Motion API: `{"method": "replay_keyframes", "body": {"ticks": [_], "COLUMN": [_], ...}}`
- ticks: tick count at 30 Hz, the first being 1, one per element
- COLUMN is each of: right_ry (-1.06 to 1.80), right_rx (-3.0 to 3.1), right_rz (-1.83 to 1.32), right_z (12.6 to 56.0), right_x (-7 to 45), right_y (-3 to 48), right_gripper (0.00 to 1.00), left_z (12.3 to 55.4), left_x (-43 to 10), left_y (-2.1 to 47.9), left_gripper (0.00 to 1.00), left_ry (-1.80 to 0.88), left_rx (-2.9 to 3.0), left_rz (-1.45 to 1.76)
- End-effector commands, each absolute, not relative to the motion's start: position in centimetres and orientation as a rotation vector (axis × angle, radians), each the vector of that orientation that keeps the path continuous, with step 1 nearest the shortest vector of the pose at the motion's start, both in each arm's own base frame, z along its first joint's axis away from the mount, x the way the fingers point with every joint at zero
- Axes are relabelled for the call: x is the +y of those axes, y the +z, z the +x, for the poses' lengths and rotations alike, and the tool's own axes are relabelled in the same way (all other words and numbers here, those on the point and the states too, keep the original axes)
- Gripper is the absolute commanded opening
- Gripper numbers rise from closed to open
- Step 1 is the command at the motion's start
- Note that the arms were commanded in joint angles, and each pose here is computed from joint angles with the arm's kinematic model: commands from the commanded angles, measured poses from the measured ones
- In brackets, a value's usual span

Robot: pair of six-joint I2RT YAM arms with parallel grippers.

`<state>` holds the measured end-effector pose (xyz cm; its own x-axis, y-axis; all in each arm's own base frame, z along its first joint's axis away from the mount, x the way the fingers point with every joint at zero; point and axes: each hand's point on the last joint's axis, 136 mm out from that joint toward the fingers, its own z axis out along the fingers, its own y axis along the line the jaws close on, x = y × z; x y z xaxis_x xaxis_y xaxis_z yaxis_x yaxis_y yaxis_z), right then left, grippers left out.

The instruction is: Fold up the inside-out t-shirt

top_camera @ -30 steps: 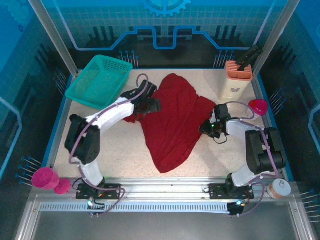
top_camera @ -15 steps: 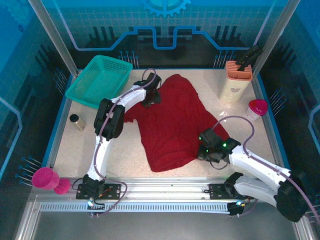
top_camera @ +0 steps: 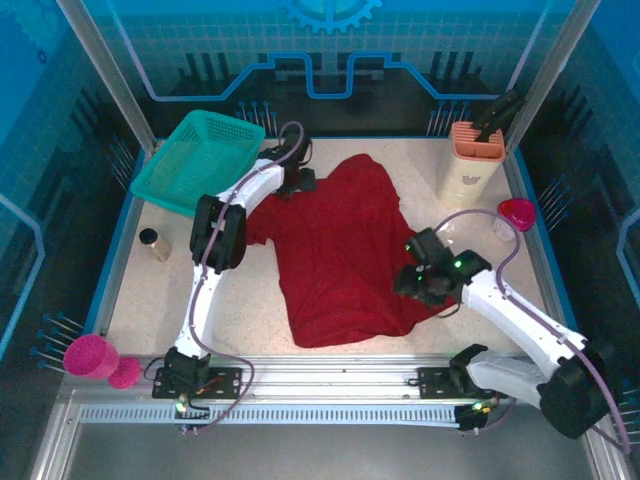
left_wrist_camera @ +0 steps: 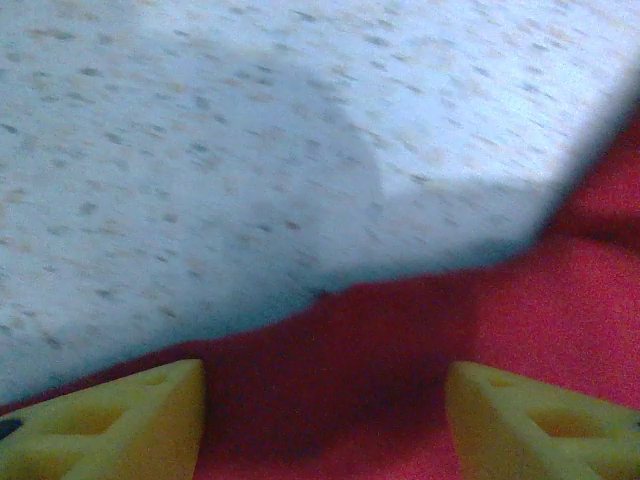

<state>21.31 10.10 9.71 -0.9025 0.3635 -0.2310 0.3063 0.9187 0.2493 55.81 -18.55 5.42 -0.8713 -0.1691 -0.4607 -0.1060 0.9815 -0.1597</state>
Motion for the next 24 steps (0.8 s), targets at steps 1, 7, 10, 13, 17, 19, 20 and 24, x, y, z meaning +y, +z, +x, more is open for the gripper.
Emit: {"method": "replay_keyframes", "body": {"ticks": [1,7,10,13,17,19,20,24], "right_ry": [0.375,0.700,0.735,0.511,0.274,0.266,0.240,0.298], "right_rx": [2.769,2.538,2.495,2.569,2.627,2.635,2.640,2.719], "right_rz": [0.563,0.378,0.337,0.542,0.823,0.869,0.856,0.672], "right_z": [24.2,33.3,36.8,38.1,34.8,32.4,31.4,27.0], "right_x": [8.2,10.6,11.8,8.7,4.7,4.8,5.1,10.8], "right_y": [8.8,9.7,8.6,4.2,1.2,1.3,1.6,1.6], "right_gripper": [0.53,0.41,0.30,0.14,0.04,0.02,0.02,0.04], "left_z": [53.1,47.7,47.2,48.3,50.0,51.8,52.6,56.1], "left_x": [-23.0,-22.3,-20.9,-18.8,-16.1,-15.4,-15.3,-15.6], "left_y": [9.7,3.4,0.9,-1.0,-2.6,-2.1,-1.8,-0.9], "left_gripper": [0.65,0.65,0.65,0.65,0.63,0.62,0.62,0.62], "left_ry": [-0.302,-0.335,-0.288,-0.219,-0.151,-0.113,-0.096,-0.067], "left_rx": [2.603,2.749,2.798,2.847,2.889,2.861,2.847,2.805], "left_rz": [-0.018,-0.160,-0.210,-0.304,-0.430,-0.404,-0.383,-0.280]}}
